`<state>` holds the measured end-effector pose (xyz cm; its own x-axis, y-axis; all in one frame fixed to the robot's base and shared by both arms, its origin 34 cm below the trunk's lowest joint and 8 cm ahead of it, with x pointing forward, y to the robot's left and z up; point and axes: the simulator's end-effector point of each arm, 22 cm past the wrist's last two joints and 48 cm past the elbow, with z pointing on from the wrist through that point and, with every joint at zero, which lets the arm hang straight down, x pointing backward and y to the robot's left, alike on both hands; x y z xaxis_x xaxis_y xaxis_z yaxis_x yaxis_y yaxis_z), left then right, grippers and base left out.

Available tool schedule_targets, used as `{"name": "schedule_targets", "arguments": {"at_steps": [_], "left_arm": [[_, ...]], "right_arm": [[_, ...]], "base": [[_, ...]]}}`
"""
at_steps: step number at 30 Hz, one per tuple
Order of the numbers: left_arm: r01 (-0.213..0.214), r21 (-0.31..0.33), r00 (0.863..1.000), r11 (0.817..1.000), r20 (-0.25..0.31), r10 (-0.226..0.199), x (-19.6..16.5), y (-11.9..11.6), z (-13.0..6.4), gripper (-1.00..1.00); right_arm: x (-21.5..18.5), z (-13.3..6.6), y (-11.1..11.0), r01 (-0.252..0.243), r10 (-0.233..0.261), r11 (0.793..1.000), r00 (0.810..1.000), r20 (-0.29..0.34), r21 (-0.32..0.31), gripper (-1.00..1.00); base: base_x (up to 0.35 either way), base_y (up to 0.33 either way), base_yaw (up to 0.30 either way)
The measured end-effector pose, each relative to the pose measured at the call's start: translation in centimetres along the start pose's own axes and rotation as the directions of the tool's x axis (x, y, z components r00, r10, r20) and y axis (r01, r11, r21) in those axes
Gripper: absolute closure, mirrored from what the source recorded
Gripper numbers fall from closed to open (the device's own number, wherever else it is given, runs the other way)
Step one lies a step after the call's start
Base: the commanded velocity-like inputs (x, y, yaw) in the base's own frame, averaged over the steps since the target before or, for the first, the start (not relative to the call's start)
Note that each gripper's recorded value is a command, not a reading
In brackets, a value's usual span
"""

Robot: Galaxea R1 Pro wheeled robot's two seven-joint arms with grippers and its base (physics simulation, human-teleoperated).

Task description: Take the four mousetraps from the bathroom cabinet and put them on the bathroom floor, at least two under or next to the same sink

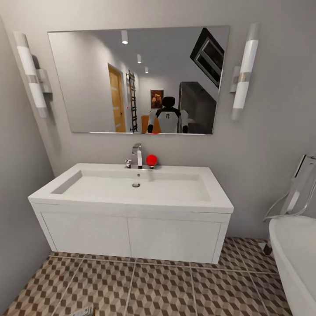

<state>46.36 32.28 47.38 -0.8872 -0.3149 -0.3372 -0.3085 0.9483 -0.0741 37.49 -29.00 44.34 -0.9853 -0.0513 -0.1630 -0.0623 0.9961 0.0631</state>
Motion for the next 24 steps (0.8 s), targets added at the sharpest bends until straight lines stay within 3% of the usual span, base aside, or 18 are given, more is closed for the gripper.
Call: {"name": "schedule_targets", "arguments": {"at_steps": [10, 24], "left_arm": [[-0.003, 0.010, 1.000, 1.000, 0.005, 0.003, -0.1, -0.6, 0.0, 1.00], [-0.007, 0.056, 1.000, 0.998, -0.016, 0.008, 1.2, -4.2, 0.1, 1.00]], "right_arm": [[0.0, 0.0, 0.0, 0.000, 0.000, 1.000, 1.000, 0.000, 0.000, 1.00], [0.0, 0.0, 0.0, 0.000, 0.000, 1.000, 1.000, 0.001, 0.000, 1.00]], "base": [[0.002, 0.000, 0.000], [0.000, 0.000, 0.000]]}}
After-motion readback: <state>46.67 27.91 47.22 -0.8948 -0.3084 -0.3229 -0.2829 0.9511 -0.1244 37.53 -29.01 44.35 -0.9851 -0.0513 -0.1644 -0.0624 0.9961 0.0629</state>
